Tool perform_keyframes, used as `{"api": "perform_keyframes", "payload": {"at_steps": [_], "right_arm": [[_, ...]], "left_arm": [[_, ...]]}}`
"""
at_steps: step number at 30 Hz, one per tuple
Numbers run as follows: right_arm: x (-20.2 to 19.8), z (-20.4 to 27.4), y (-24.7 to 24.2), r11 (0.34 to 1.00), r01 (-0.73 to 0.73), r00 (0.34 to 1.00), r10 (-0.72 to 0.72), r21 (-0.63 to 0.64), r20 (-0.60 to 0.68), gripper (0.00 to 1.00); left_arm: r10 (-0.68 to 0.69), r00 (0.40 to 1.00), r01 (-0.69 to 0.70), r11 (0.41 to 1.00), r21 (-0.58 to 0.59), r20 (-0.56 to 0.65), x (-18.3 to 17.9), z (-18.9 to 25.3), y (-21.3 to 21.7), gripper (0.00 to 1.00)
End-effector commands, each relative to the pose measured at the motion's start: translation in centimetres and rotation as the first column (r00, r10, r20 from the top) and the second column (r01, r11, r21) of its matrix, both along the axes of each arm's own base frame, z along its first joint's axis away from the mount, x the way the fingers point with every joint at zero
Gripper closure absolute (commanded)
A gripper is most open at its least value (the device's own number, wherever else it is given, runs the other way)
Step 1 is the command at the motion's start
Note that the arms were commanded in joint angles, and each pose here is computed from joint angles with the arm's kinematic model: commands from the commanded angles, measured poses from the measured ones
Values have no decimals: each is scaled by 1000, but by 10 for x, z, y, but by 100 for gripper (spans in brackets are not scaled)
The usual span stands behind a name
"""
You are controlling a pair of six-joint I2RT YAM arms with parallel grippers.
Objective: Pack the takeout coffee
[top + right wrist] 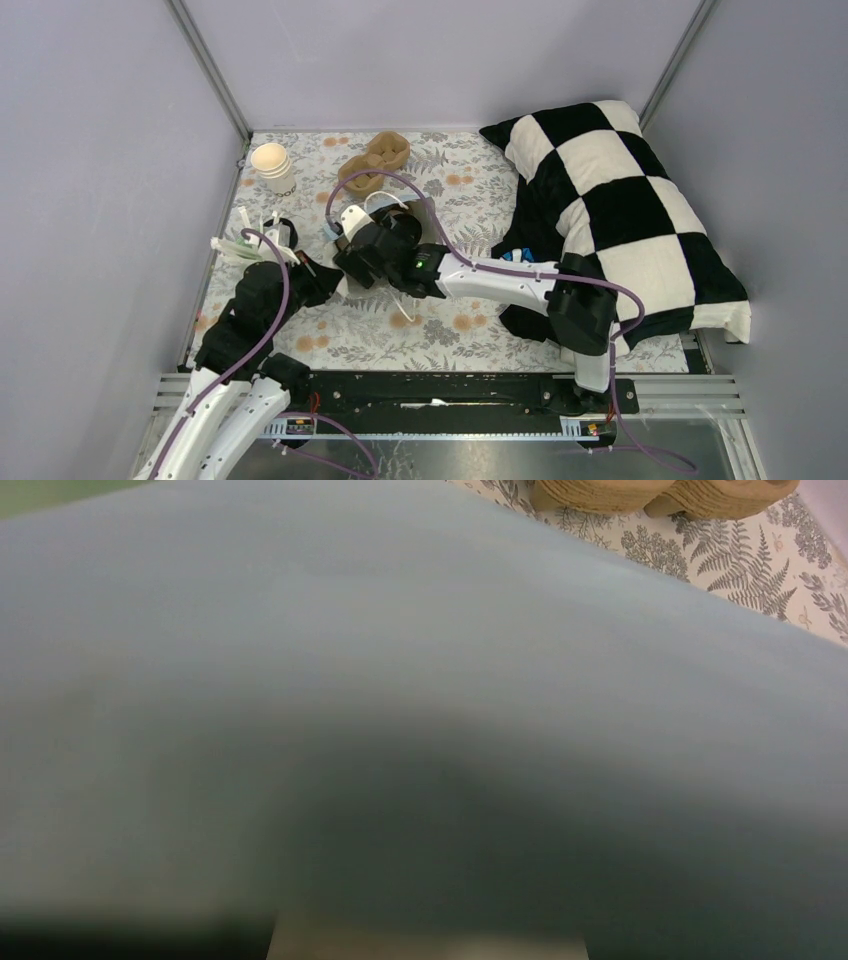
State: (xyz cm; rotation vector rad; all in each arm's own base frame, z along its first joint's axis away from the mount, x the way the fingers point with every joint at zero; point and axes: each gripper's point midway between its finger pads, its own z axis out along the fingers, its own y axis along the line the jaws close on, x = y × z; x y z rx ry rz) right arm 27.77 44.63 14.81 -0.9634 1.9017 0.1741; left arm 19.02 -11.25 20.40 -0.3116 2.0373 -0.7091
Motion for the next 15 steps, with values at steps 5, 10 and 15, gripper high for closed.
{"api": "perform_keyframes", "payload": {"at_steps": [5, 10, 15], "right_arm": [[-18, 44, -7, 997, -39, 997, 43, 65, -62, 0], [-33, 71, -16, 993, -73, 994, 80, 88, -77, 0], [-49, 118, -37, 989, -93, 991, 103, 114, -84, 0]], "left_arm": [[39, 999, -38, 998, -40, 34, 8, 28, 0, 100], [47, 998, -45, 998, -47, 32, 10, 32, 0, 100], [57, 998, -55, 997, -52, 29, 12, 33, 0, 100]]}}
